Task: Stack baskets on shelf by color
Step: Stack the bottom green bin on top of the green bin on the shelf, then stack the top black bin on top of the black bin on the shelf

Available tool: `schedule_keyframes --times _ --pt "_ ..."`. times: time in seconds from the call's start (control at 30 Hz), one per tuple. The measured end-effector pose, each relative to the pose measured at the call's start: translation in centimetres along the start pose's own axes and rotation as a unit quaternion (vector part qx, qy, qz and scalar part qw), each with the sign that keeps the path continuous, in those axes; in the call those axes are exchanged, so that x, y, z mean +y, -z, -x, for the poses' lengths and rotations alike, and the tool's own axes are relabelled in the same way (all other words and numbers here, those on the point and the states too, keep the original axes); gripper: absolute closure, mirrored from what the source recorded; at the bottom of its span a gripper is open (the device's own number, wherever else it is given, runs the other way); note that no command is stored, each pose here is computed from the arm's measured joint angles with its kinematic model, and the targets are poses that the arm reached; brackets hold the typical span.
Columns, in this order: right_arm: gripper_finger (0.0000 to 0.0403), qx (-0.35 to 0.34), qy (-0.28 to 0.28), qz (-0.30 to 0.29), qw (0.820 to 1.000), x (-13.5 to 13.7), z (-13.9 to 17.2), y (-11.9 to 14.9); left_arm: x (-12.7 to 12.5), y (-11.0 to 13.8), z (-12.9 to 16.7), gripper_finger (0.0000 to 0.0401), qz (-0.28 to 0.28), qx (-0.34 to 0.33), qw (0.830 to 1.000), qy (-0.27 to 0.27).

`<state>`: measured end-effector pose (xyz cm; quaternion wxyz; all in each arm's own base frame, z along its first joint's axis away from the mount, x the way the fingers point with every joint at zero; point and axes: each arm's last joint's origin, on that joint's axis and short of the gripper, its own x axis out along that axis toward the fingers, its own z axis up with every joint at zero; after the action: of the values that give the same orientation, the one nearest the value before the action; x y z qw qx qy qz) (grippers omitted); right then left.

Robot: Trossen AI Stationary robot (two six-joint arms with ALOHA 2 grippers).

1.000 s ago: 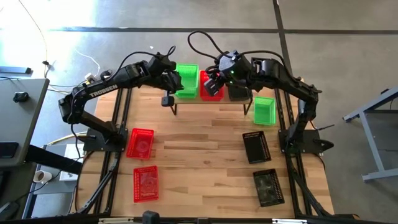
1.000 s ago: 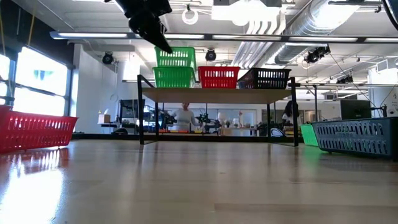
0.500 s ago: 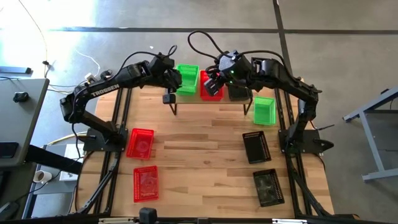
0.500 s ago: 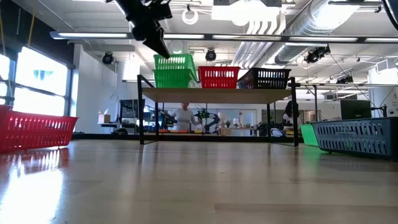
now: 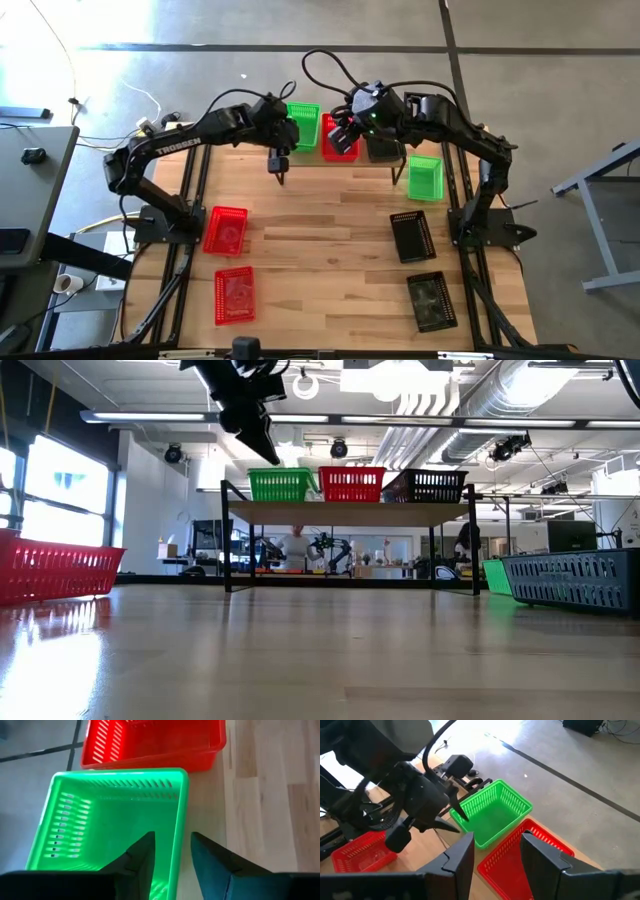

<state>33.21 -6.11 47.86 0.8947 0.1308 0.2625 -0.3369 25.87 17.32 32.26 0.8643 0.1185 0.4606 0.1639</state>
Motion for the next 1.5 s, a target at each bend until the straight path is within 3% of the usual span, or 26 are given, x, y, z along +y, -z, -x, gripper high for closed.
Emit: schedule_keyframes --times 0.37,0.73,0.93,1.27,1.4,1.5 --pt "0.0258 0.066 -0.017 0.026 0.997 -0.1 0.1 1.2 0.2 -0.1 3.0 0.0214 0.047 -0.012 0.998 -0.051" --pt "0.0258 0.196 0.013 0.076 0.978 1.0 0.4 5.0 1.3 -1.4 9.1 0.0212 0.097 -0.092 0.987 -0.084" --pt "0.0258 0.278 -0.033 0.130 0.951 3.3 -0.6 8.4 1.2 -1.1 10.1 0.0212 0.110 -0.100 0.985 -0.086" --pt "0.0258 0.421 -0.083 0.201 0.881 5.6 -0.9 15.7 0.8 -0.5 9.9 0.0213 0.112 -0.065 0.989 -0.070" --pt "0.0258 0.453 -0.085 0.199 0.865 4.9 0.2 18.4 0.7 -0.2 9.9 0.0213 0.111 -0.052 0.990 -0.064" --pt "0.0258 0.451 -0.113 0.192 0.864 4.3 1.2 20.0 0.6 -0.2 9.9 0.0213 0.111 -0.047 0.991 -0.062"
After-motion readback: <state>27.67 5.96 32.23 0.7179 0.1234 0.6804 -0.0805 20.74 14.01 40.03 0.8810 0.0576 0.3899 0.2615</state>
